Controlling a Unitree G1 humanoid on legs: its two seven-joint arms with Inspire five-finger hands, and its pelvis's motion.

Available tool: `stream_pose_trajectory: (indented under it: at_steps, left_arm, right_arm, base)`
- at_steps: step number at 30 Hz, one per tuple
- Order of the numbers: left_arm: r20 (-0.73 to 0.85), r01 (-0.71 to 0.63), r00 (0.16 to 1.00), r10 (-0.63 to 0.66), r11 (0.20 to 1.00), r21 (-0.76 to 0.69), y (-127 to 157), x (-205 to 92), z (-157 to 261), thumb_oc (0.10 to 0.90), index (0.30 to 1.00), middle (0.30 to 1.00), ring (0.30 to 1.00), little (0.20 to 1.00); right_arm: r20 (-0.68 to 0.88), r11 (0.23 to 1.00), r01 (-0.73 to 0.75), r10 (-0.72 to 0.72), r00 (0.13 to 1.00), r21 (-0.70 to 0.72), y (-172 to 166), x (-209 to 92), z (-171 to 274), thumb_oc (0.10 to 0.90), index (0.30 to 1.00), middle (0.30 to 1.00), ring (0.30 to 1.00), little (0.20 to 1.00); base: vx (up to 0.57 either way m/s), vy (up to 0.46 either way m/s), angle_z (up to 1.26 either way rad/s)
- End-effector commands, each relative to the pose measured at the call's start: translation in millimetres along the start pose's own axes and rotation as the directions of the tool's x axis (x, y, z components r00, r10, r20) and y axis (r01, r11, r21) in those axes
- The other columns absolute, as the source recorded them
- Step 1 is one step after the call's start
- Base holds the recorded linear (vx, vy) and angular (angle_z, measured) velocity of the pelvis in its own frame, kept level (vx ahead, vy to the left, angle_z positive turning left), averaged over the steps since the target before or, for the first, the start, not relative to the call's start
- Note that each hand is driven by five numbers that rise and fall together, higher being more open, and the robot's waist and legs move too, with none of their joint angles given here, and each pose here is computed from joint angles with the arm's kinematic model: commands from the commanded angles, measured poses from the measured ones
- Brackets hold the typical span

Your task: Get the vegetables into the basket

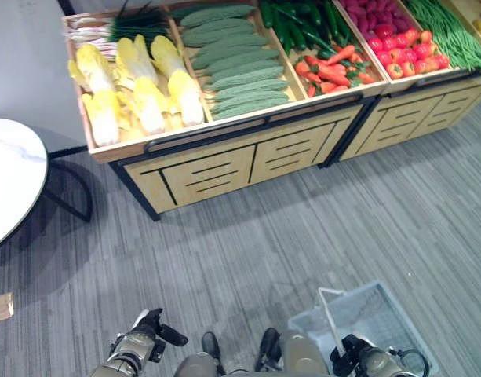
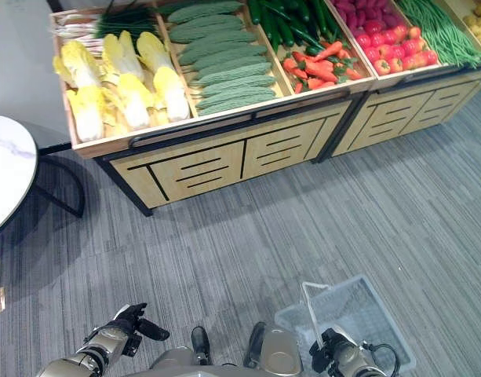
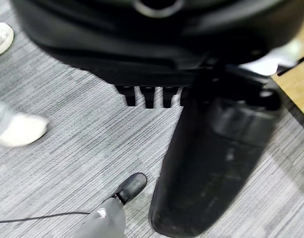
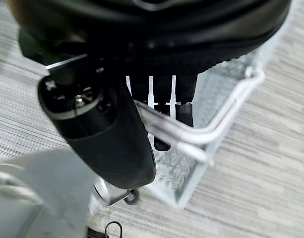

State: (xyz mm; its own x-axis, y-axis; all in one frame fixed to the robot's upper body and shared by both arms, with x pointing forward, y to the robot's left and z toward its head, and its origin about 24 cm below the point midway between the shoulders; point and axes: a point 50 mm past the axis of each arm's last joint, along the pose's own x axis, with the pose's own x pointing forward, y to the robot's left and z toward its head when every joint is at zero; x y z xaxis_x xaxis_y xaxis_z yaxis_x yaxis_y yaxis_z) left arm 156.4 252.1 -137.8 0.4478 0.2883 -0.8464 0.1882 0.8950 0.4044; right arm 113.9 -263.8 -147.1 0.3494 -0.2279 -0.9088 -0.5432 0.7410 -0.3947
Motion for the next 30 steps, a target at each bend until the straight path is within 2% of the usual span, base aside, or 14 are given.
stream_pose_trajectory:
  at_steps: [1, 6, 12, 20, 30]
  left_arm:
    - [0.016, -0.051, 0.999, 0.051, 0.999, 0.002, 16, 1, 4, 0.9, 1.0, 1.0, 1.0, 1.0]
    - [0.048, -0.057, 0.997, 0.056, 0.998, 0.024, 16, 1, 15, 0.9, 1.0, 1.0, 1.0, 1.0]
    - [0.019, -0.034, 0.999, 0.033, 0.999, 0.034, 8, 1, 5, 0.9, 1.0, 1.0, 1.0, 1.0]
    - [-0.015, 0.016, 1.0, -0.016, 1.0, -0.006, -11, -1, -5, 0.9, 1.0, 1.0, 1.0, 1.0]
    - [-0.043, 0.032, 0.999, -0.034, 0.999, -0.035, -21, -3, -11, 0.9, 1.0, 1.0, 1.0, 1.0]
  right_arm:
    - [0.086, 0.999, -0.037, 0.038, 0.996, -0.014, 11, 1, 23, 0.4, 0.3, 0.3, 0.3, 0.3]
    - [0.105, 0.999, -0.036, 0.036, 0.994, -0.004, 12, 1, 30, 0.4, 0.3, 0.3, 0.3, 0.3]
    - [0.097, 0.999, -0.045, 0.046, 0.994, -0.01, 16, 1, 25, 0.4, 0.3, 0.3, 0.3, 0.3]
    - [0.049, 1.0, -0.014, 0.015, 0.999, -0.012, 3, 1, 11, 0.4, 0.3, 0.3, 0.3, 0.3]
    - [0.047, 1.0, 0.008, -0.007, 0.999, -0.022, -11, 1, 12, 0.4, 0.3, 0.3, 0.3, 0.3]
  base:
    - [-0.02, 0.034, 0.62]
    - [0.0, -0.06, 0.35]
    - [0.21, -0.209, 0.4]
    - [0.25, -0.342, 0.27]
    - [0.04, -0.205, 0.25]
